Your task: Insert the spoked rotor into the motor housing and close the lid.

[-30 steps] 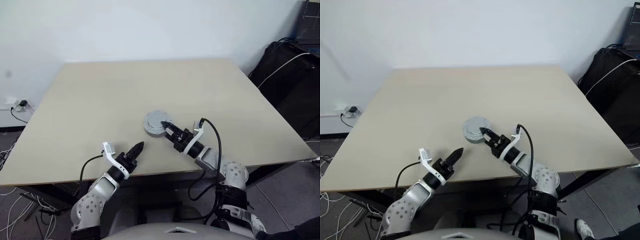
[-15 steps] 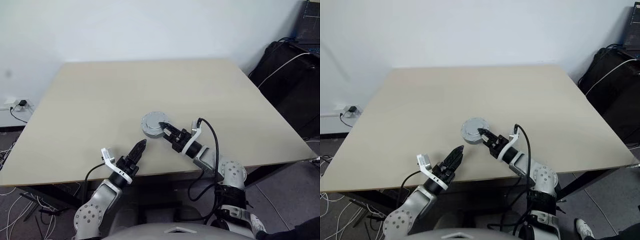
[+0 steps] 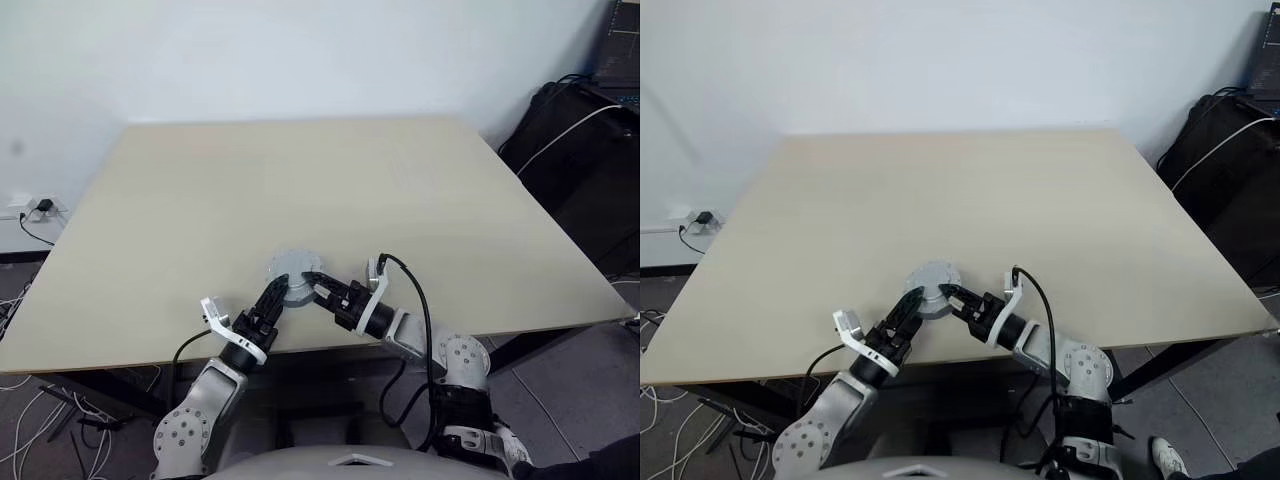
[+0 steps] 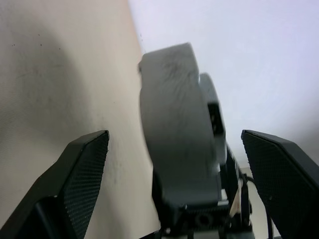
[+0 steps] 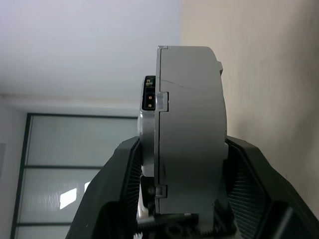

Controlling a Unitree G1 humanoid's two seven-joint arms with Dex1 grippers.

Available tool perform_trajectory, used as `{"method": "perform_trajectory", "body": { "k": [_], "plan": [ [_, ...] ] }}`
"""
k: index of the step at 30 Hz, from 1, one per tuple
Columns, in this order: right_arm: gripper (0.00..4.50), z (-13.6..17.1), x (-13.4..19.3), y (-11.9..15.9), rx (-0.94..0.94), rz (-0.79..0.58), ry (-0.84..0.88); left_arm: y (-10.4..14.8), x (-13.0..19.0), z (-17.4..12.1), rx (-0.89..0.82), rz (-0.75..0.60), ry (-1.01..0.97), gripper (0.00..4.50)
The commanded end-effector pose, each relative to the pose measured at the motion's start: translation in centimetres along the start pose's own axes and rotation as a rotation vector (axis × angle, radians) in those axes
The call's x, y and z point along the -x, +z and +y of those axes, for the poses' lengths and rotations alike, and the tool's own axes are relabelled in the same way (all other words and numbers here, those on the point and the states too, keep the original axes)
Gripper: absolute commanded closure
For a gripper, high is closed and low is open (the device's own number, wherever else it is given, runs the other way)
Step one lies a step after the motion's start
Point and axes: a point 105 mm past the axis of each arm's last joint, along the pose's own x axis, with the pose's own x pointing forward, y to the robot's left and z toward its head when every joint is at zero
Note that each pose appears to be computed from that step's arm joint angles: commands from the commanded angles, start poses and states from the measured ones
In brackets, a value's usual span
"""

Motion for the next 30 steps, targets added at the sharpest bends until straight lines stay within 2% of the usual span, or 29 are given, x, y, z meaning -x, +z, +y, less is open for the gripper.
{"method": "perform_trajectory", "body": {
  "k": [1, 7, 10, 15, 23, 30],
  "plan": [
    [2.41, 2.73, -0.02, -0.12, 0.048, 0.016, 0.106, -0.89, -1.17, -1.5, 0.083, -0.039, -0.073, 0.02],
    [2.41, 2.76, 0.07, -0.65, 0.044, 0.035, 0.105, -1.3, -1.27, -0.98, 0.106, -0.019, -0.039, 0.02],
    [2.41, 2.84, 0.05, -0.78, 0.045, 0.041, 0.104, -1.28, -1.29, -0.88, 0.109, -0.021, -0.032, 0.62],
    [2.41, 2.9, -0.02, -0.83, 0.052, 0.049, 0.099, -1.29, -1.39, -0.84, 0.111, -0.016, -0.029, 2.21],
    [2.41, 2.81, 0.03, -0.22, 0.112, 0.007, 0.065, -1.23, -1.49, -0.76, 0.101, -0.018, -0.024, 2.25],
    [0.15, 2.69, 0.58, 0.01, 0.125, 0.001, 0.054, -0.85, -1.53, -0.57, 0.076, -0.036, -0.01, 2.33]
  ]
}}
